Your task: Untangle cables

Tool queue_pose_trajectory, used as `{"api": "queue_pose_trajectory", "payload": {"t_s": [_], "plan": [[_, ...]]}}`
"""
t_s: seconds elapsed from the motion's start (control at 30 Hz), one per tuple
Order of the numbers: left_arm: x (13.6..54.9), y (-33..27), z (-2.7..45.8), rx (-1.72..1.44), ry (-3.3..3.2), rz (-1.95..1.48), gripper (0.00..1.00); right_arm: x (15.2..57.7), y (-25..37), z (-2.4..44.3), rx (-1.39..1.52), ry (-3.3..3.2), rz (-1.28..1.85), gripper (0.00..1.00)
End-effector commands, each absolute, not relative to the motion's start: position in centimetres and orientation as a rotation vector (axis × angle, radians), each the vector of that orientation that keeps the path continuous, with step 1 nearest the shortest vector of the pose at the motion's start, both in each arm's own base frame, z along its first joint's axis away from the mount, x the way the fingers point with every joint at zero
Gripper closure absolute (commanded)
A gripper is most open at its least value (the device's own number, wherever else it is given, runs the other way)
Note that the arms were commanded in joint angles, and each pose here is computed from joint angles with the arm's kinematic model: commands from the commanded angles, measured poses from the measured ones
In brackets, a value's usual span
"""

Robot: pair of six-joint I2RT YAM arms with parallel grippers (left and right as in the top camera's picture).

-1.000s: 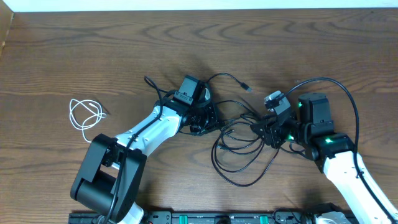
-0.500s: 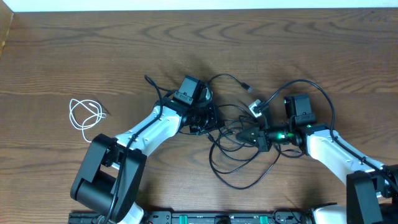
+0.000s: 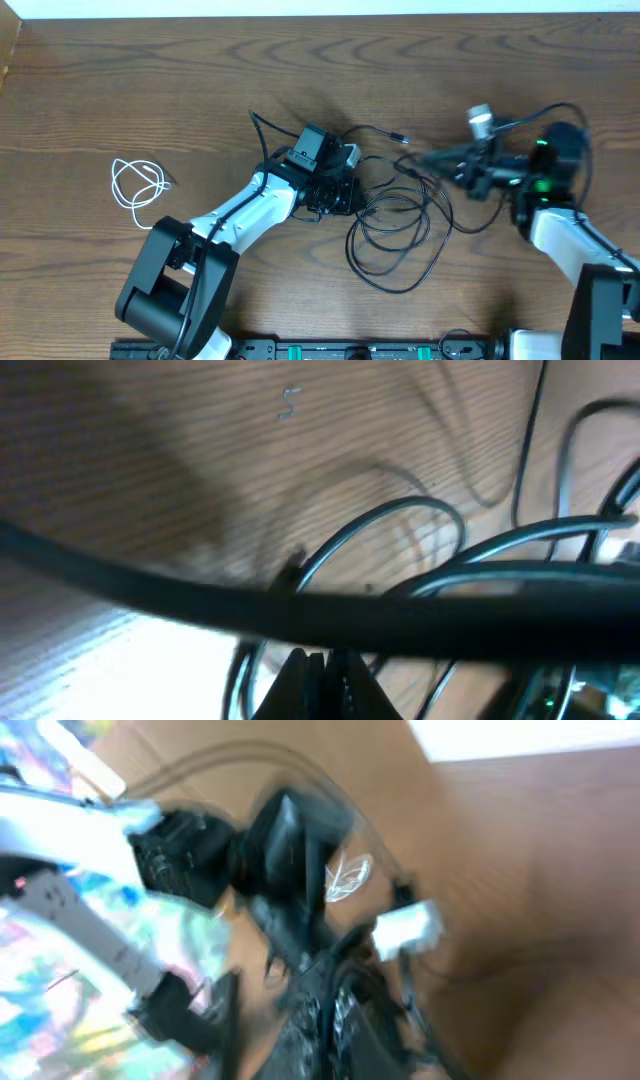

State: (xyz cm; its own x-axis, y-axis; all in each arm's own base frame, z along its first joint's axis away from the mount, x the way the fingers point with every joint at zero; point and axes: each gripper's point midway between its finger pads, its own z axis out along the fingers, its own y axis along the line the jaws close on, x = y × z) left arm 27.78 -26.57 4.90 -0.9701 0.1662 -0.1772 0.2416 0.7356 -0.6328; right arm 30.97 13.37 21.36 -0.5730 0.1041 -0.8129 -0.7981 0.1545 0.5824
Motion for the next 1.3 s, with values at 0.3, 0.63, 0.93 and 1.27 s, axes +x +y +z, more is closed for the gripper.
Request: {"api": "queue_pose_trajectory", "payload": {"t_s": [0.3, 0.63, 0.93, 1.27], "plan": [[25.6, -26.3, 5.0, 0.728, 2.735, -1.083, 0.92, 33.8, 3.1, 25.3, -0.376, 1.675, 1.315, 0.98], [24.9, -27.1, 17.3, 0.922, 2.159, -1.624, 0.93, 38.3, -4.9, 16.9, 0.151, 1.849, 0.946, 0.98], [30.6, -20.0, 32.0, 0.625, 1.777, -1.398, 0.93, 37.9, -10.8, 9.6, 0.556, 2.073, 0.539, 0.98], [32.8, -10.0, 40.7, 0.195, 1.580, -1.088, 0.92, 34.9, -15.1, 5.8, 0.840, 2.190, 0.256, 0.98]]}}
